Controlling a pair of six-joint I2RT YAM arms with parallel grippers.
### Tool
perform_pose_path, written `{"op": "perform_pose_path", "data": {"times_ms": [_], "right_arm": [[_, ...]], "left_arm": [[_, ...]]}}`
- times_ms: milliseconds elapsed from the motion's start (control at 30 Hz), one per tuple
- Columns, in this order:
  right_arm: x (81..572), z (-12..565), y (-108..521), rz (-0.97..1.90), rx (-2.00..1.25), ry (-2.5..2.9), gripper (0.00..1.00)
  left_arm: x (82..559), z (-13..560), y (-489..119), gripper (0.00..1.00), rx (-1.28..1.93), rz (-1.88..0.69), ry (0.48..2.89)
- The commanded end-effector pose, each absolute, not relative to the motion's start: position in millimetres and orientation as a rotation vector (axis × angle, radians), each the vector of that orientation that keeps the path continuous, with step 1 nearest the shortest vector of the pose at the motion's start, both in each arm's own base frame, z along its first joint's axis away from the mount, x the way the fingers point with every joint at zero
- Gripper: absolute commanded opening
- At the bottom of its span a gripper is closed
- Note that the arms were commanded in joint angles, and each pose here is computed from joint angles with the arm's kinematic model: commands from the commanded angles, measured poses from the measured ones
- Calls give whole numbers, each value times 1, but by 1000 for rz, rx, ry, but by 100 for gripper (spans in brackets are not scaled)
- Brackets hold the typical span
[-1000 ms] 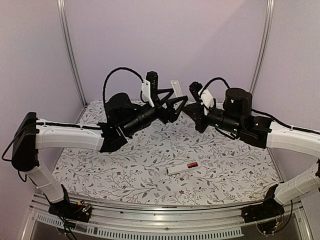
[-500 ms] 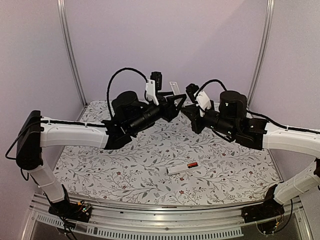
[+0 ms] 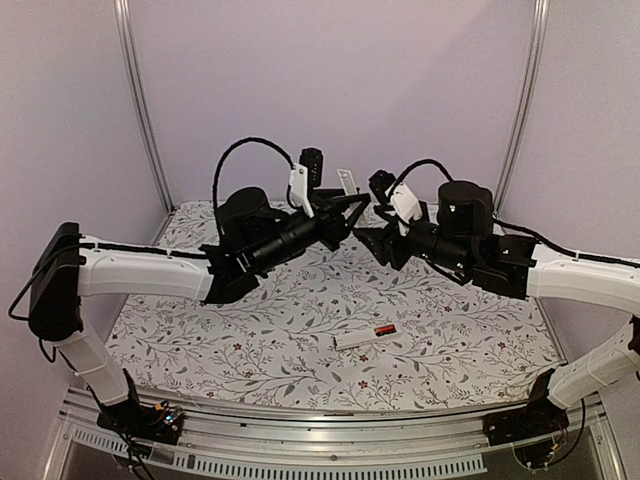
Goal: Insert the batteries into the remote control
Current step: Pass from the right arm to the left, then pass from the left arm to the right
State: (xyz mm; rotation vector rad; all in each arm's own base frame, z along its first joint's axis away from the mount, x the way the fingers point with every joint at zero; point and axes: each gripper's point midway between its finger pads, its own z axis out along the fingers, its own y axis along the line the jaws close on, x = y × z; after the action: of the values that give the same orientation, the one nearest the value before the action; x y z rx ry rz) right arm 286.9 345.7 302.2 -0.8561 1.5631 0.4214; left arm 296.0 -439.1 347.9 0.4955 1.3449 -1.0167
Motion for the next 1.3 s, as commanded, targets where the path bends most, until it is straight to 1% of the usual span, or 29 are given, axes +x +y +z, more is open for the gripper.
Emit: {"op": "perform_pose_path", "data": {"times_ms": [0,33,67,100,167,233,433,533,600,700,767,833,933,1033,1100,1133,1167,1267], "right_arm": [[262,324,338,456,-975,1499,86],[249,323,340,516,-1049,1476,96],[232,329,340,572,-1121,1430,99],[218,329,340,629,-1189,1398,99],[188,332,339,727,-1316,1321,99],[167,334,338,788,-1417,1251,99],[166,331,343,795,-1456,1238,98],[166,334,352,840,-1460,1220,95],[164,333,357,883,-1472,1221,91],[157,328,364,956,-1504,1202,79],[155,325,368,997,-1517,1204,70],[155,323,371,1017,-1520,1207,58],[154,321,373,1034,-1525,1212,45],[154,322,372,1027,-1522,1208,37],[156,322,370,1009,-1515,1213,33],[157,321,369,998,-1511,1221,32],[160,320,369,979,-1503,1233,31],[174,313,364,886,-1464,1300,28]], "left_arm": [[255,371,-429,20,703,-1037,1131],[242,371,-429,20,770,-1044,1082],[226,374,-428,21,846,-1064,1019],[207,370,-429,22,944,-1092,962],[185,365,-428,24,1059,-1127,897],[173,364,-428,24,1114,-1161,872],[150,368,-428,23,1191,-1238,790],[146,368,-430,23,1207,-1254,770],[144,368,-430,23,1207,-1259,766],[144,368,-430,22,1206,-1262,759],[143,368,-431,22,1209,-1264,759],[142,367,-431,22,1213,-1267,757],[142,367,-430,22,1215,-1267,757],[141,366,-429,22,1213,-1263,760],[142,366,-428,22,1205,-1256,762],[143,366,-427,24,1199,-1251,767],[144,367,-426,33,1188,-1247,773],[153,368,-423,65,1138,-1224,819]]}}
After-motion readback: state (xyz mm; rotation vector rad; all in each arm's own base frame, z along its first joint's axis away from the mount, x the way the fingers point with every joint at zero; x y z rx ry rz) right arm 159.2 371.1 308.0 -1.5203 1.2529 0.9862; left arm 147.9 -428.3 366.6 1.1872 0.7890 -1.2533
